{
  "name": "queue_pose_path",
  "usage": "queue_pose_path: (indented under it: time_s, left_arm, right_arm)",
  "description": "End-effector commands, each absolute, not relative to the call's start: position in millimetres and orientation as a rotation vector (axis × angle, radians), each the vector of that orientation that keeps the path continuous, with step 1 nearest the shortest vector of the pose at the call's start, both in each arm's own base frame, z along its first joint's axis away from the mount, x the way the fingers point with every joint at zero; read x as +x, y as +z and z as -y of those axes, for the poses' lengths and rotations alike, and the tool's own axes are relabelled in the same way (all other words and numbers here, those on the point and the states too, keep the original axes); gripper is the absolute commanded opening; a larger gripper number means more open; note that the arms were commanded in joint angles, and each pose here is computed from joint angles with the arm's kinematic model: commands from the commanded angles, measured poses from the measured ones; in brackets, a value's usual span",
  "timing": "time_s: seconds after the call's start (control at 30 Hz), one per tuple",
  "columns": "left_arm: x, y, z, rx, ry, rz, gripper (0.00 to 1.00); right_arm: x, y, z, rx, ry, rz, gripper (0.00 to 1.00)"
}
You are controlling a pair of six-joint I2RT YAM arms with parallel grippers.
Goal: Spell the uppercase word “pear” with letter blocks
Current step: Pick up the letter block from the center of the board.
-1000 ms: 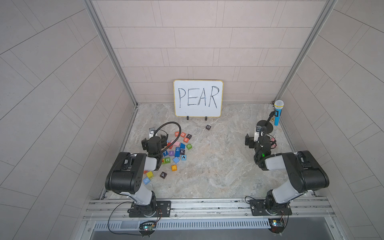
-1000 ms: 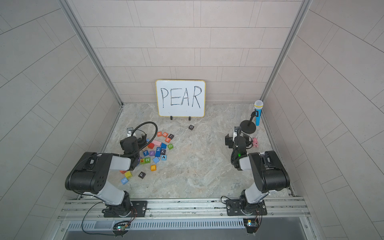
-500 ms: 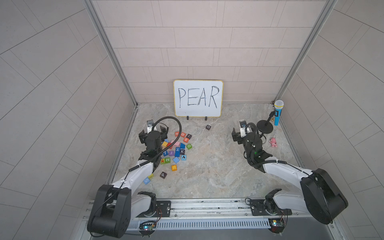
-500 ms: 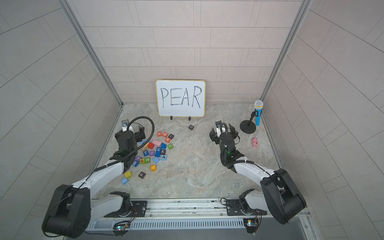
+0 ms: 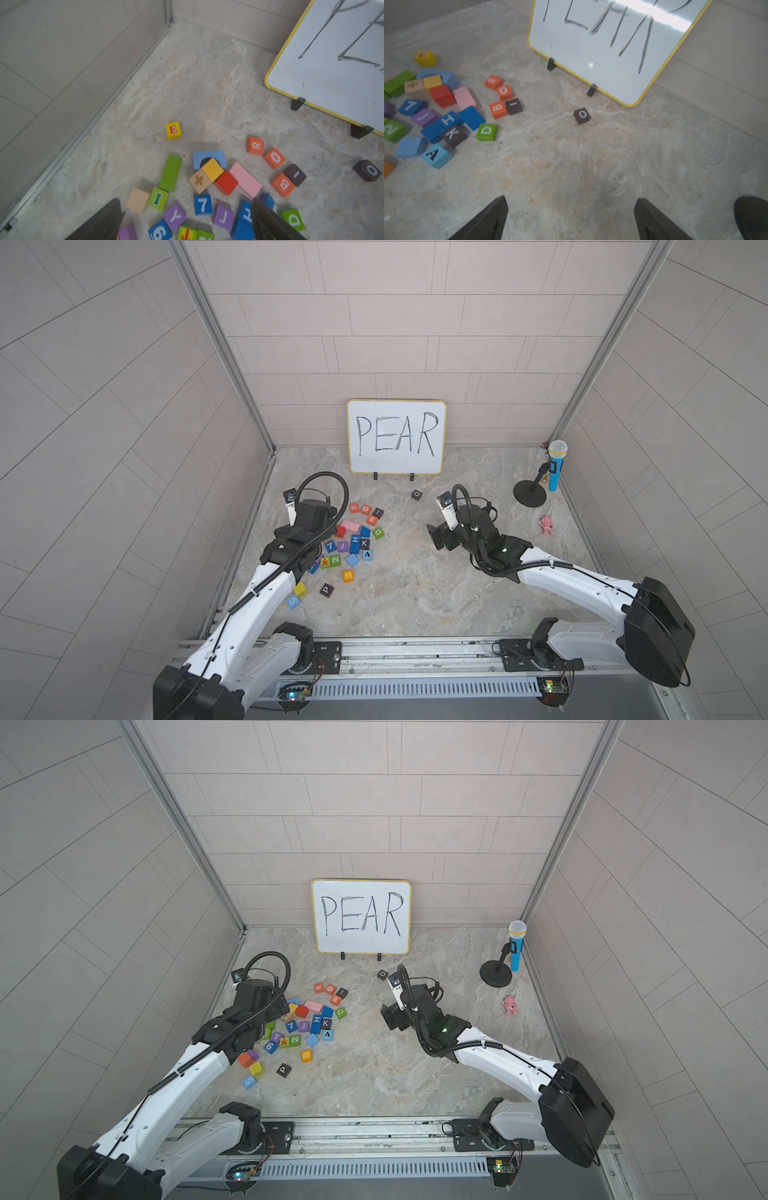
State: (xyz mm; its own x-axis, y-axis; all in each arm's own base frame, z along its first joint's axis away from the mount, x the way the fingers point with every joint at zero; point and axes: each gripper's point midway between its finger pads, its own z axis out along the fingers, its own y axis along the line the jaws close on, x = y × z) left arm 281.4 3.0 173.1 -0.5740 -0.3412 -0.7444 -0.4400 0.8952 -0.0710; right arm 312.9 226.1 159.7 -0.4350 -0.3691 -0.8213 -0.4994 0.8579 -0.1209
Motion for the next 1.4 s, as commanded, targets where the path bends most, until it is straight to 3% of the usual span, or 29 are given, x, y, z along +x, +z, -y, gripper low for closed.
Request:
queue_pose_path:
  time_s: [0.0, 0.2, 0.7, 0.93, 1.23, 1.37]
  left_arm:
    - [243.1, 135.0, -0.8, -0.695, 0.145, -2.425, 1.0]
    - [200.3, 83.2, 1.6, -0.832, 0.224, -2.65, 1.0]
    - [168.6, 36.7, 27.3, -0.966, 0.051, -2.78, 0.98]
    - [174.2, 27.7, 37.1, -0.966, -0.001, -2.81, 0.85]
    - [176.0, 18.6, 38.1, -0.943, 0.017, -2.837, 0.58]
    - [172.4, 16.0, 35.5, -0.942, 0.039, -2.844, 0.54]
  right_arm:
    - [289.7, 133.1, -242.9, -0.747, 0.258, -2.181, 1.0]
    - [279.6, 129.7, -280.5, -0.867, 0.409, -2.137, 1.0]
    - [291.5, 122.6, -324.8, -0.973, 0.464, -2.067, 1.0]
    - [289.4, 121.6, -328.6, -0.983, 0.493, -2.065, 1.0]
    - [287.4, 114.3, -323.6, -0.972, 0.481, -2.074, 1.0]
    - [287.6, 112.1, -322.0, -0.97, 0.473, -2.077, 1.0]
